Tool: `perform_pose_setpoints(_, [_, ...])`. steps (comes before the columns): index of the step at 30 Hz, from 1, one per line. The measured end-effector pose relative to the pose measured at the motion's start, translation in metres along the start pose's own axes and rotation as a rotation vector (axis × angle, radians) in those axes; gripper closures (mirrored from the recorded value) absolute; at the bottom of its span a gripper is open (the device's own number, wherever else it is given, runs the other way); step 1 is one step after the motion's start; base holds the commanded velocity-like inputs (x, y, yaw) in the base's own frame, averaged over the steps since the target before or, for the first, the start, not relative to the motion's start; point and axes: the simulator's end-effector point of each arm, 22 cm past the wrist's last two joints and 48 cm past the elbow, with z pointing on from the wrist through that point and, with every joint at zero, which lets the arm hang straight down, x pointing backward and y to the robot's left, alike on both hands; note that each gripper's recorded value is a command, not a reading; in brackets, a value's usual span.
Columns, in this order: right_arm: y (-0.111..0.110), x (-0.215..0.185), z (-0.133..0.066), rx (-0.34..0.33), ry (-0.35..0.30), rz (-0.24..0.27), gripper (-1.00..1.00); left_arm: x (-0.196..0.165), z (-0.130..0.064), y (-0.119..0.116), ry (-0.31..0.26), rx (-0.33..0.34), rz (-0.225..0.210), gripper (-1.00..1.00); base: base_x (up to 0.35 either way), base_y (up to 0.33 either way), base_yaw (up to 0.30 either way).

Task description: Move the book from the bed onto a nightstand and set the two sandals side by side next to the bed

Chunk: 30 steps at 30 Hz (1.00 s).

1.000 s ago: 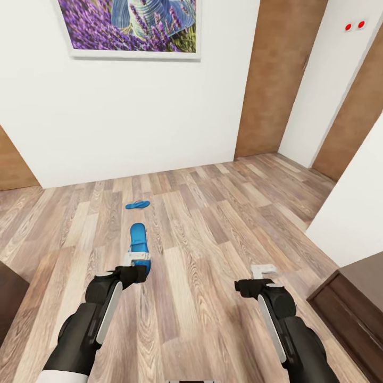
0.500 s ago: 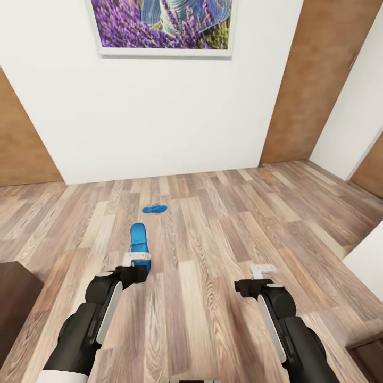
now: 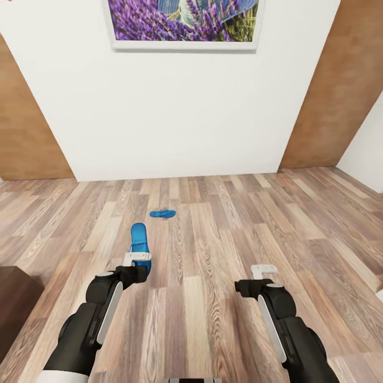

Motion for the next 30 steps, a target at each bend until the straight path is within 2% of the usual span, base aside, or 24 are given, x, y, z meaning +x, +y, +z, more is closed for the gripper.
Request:
perform_pose_setpoints(9, [0.000,0.004,0.004,-0.001,0.011,0.000,-1.00,0.004,0.004,0.001,0.010,0.000,-0.001,1.00,0.311,-0.175,0.200])
perform_pose_setpoints(30, [0.001,0.011,0.010,-0.001,0.027,-0.001,-1.00,0.012,0.010,0.001,0.028,0.000,-0.003,1.00,0.255,-0.247,0.232])
